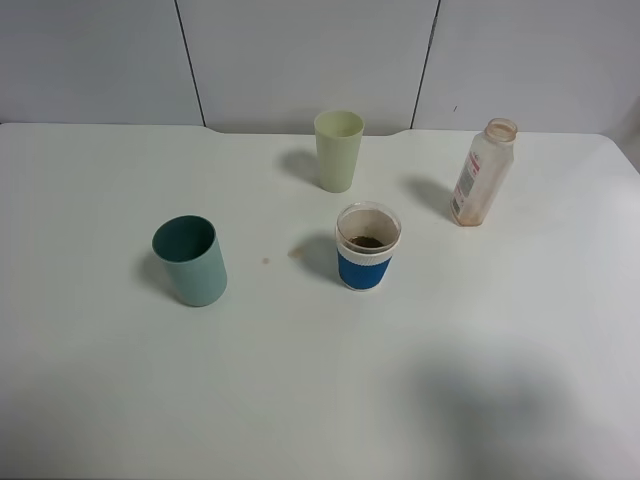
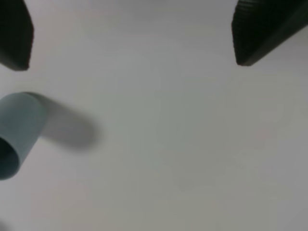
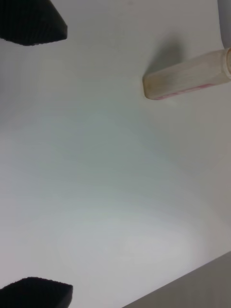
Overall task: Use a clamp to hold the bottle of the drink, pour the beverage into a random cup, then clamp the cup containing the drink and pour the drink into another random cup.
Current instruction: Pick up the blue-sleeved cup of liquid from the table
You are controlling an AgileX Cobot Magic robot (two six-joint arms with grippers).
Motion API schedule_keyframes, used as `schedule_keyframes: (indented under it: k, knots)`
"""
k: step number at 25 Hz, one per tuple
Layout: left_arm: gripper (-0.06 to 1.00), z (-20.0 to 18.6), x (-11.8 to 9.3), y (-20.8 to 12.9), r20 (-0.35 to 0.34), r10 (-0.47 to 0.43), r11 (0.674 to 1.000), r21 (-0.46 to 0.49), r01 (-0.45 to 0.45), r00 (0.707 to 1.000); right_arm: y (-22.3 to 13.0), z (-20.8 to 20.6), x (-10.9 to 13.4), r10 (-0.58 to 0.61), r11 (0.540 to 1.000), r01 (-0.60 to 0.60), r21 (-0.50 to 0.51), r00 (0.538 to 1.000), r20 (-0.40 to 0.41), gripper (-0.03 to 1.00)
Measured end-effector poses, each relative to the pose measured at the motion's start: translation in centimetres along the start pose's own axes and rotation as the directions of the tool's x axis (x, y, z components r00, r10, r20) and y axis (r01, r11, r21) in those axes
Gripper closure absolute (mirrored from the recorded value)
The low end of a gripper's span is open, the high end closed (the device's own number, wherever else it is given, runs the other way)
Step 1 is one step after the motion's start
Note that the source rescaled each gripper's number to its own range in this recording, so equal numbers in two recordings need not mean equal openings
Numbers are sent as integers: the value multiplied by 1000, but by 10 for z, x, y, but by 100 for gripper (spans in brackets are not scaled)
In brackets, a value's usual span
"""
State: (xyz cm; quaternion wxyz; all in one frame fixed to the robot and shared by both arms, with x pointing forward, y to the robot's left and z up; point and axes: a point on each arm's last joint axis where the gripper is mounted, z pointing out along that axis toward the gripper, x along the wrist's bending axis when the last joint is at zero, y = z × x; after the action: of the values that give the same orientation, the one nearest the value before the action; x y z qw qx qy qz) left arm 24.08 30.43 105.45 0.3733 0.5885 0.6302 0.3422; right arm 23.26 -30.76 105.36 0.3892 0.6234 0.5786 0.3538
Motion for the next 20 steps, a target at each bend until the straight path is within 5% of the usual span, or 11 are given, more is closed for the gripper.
schedule_keyframes:
  k: [20]
  knots:
    - [44, 0, 0, 0, 0, 0, 1000, 0, 0, 1000, 0, 0, 0, 0, 1000, 0, 0, 1000, 0, -3]
